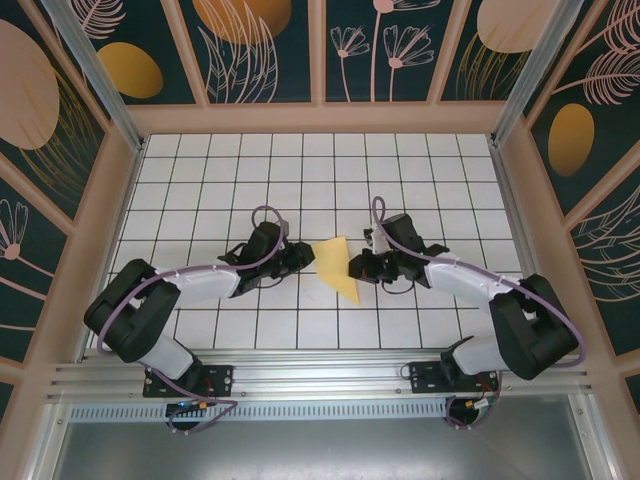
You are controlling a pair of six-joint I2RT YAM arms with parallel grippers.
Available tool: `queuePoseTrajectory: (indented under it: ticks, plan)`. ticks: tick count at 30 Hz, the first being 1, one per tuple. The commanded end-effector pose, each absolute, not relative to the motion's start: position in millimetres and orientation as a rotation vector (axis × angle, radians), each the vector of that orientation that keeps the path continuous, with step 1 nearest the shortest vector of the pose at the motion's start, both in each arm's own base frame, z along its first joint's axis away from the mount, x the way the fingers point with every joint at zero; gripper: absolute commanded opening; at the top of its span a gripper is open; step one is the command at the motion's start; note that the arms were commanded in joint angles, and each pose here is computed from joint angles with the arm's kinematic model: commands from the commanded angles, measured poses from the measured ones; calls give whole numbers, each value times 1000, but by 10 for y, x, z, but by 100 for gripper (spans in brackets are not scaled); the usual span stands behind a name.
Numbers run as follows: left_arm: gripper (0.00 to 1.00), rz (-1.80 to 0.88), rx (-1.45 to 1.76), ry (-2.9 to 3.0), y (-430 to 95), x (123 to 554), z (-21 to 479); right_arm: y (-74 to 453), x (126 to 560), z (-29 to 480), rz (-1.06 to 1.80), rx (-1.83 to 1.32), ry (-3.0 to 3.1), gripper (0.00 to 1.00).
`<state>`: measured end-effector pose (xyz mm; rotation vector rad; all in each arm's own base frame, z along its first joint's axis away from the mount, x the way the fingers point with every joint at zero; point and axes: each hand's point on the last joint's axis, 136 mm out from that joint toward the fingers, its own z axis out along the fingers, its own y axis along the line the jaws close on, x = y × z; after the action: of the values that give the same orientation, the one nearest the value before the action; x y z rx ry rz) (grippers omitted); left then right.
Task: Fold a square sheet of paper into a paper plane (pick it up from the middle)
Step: Turn over the square sheet of paper at the center of the table, then fold the wing for the fifth time at the center of the table.
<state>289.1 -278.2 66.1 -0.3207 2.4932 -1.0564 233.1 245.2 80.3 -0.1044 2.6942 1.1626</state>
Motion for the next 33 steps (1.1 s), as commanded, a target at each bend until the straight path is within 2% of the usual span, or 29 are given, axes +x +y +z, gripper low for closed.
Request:
queuePoseTrajectory:
  ticks: [1, 13, 22, 26, 33]
  plan:
    - [42, -1122, -294, 2495, -2932, 2865, 707, 2454, 2374, 724, 1201, -143, 2678, 8]
    - [46, -1147, -306, 2517, -3028, 2833, 665, 2230, 2564, 265, 1167, 17, 2733, 8]
    - [50, -1121, -328, 2520, -3006, 2859, 648, 2181, 2613, 461, 1182, 5, 2688, 10]
    - [51, -1089, -359, 2510, -2951, 2885, 657, 2240, 2618, 699, 1235, -44, 2628, 12]
    - [51, -1070, -364, 2511, -2941, 2901, 643, 2431, 2445, 820, 1357, -170, 2602, 13]
